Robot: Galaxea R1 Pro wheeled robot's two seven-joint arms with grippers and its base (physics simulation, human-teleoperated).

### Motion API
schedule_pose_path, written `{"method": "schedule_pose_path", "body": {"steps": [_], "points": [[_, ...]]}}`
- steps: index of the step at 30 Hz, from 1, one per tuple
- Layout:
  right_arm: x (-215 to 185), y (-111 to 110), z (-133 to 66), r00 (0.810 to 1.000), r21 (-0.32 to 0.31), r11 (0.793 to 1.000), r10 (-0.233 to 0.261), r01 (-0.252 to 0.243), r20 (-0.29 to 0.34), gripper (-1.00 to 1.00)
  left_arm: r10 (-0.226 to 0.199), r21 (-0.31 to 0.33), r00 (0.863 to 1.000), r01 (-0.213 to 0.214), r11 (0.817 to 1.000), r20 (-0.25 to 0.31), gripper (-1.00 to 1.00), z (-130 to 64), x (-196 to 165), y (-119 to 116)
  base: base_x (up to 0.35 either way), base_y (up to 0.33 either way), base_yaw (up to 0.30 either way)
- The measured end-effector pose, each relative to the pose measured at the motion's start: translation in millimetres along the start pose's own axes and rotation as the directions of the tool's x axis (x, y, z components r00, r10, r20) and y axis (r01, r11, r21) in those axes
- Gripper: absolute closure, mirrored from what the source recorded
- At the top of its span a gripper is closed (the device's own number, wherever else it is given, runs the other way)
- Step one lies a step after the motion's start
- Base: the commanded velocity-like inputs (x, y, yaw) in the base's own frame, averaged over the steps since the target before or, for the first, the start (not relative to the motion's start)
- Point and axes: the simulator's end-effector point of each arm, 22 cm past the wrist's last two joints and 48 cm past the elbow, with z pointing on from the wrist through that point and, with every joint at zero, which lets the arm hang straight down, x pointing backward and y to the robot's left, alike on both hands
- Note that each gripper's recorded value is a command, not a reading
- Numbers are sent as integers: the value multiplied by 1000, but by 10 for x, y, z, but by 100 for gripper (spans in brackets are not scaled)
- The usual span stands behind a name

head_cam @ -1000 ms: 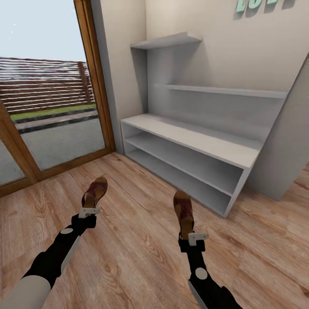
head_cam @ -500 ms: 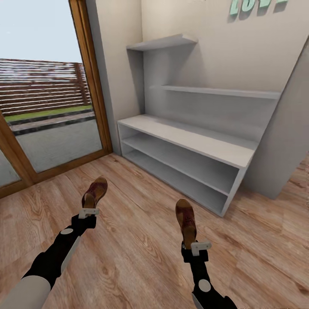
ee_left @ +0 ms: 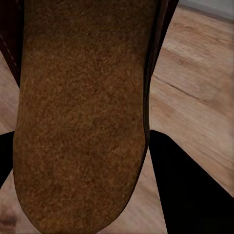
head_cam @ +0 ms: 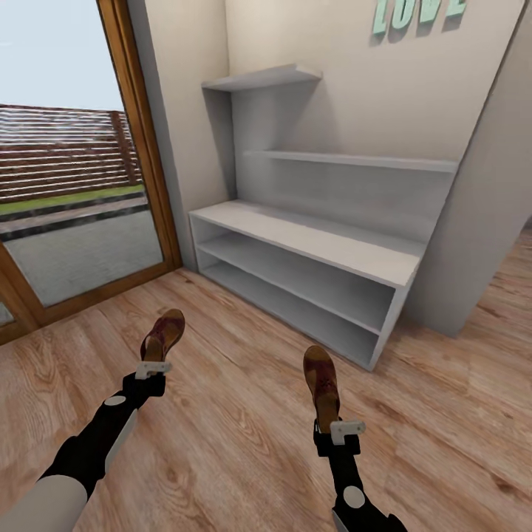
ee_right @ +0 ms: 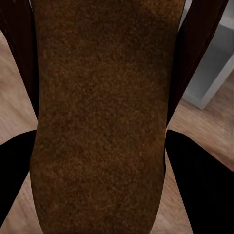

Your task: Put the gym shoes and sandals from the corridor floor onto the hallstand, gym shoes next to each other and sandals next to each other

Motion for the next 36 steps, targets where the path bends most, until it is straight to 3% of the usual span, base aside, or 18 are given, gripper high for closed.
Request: {"method": "schedule_pose_path", "body": {"steps": [17, 29, 36], "points": [[-2, 17, -3, 1000, -5, 1000, -3, 3, 1, 100, -1, 1, 1000, 1, 1000, -5, 100, 1, 25, -9, 251, 197, -1], [18, 33, -9, 1000, -6, 1000, -2, 2, -5, 100, -1, 1, 1000, 1, 1000, -6, 100, 2, 27, -9, 292, 73, 0], [28, 12, -8, 1000, -2, 1000, -3, 3, -6, 100, -1, 1, 1000, 1, 1000, -6, 100, 4, 28, -10, 71, 9, -141]]}}
